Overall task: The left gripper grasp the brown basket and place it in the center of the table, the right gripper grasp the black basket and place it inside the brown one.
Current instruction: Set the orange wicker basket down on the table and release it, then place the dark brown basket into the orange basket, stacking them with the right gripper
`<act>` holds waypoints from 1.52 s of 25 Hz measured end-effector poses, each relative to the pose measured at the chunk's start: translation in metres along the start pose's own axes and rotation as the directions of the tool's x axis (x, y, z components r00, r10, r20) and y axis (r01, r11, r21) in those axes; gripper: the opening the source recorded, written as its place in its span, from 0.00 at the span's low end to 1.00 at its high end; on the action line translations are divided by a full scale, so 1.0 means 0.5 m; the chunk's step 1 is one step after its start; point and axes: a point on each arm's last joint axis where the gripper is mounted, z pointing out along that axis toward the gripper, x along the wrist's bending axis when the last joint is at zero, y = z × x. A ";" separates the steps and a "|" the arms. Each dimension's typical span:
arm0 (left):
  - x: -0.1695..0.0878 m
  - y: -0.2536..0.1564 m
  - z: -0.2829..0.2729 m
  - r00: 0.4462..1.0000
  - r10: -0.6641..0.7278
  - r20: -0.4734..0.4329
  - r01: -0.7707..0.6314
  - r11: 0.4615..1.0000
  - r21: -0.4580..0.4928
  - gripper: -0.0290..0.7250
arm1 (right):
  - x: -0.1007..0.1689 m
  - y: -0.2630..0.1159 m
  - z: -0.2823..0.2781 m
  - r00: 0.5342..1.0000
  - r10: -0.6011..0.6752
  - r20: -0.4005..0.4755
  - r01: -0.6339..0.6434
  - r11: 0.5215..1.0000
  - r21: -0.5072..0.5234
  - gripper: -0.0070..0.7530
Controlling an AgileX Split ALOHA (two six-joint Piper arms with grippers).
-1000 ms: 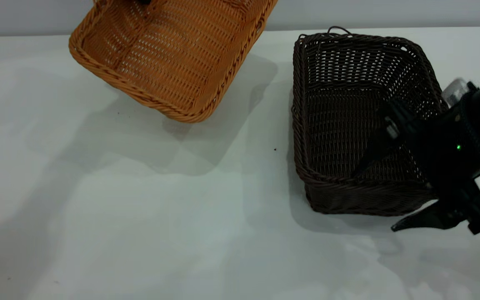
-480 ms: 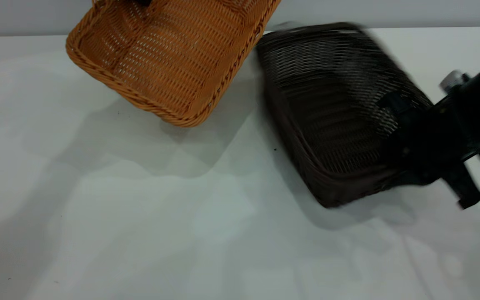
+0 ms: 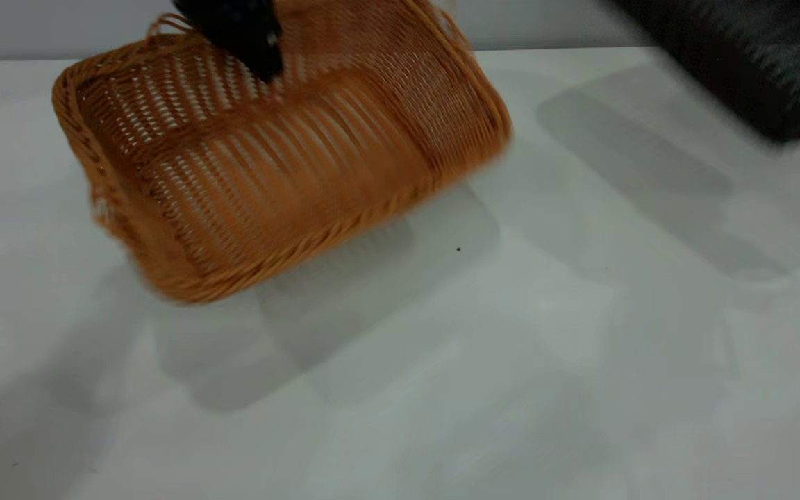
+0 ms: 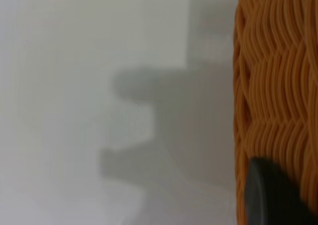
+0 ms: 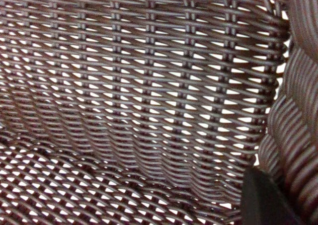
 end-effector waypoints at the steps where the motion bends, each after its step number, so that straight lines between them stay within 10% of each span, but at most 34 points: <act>1: -0.020 0.012 0.005 0.997 0.072 0.026 -0.072 0.997 -0.001 0.15 | 0.005 0.017 -0.017 0.999 -0.024 -0.041 0.024 1.000 -0.002 0.12; 10: -0.164 0.085 0.104 0.890 0.447 0.092 -0.440 0.894 -0.082 0.18 | 0.014 0.018 -0.052 0.972 -0.163 -0.169 0.189 0.970 0.151 0.12; 19: -0.187 0.108 0.121 0.884 0.467 0.025 -0.462 0.880 -0.109 0.61 | 0.005 0.003 -0.054 0.977 -0.169 -0.131 0.197 0.950 0.243 0.12; 27: -0.113 0.110 0.014 0.999 0.045 -0.005 -0.045 0.986 -0.162 0.71 | 0.005 -0.020 -0.056 0.982 -0.153 -0.109 0.182 0.913 0.365 0.12; 38: 0.085 -0.003 -0.186 0.895 -0.438 -0.084 0.401 0.872 -0.282 0.71 | 0.174 -0.170 0.015 0.924 -0.352 -0.150 0.371 0.728 0.577 0.12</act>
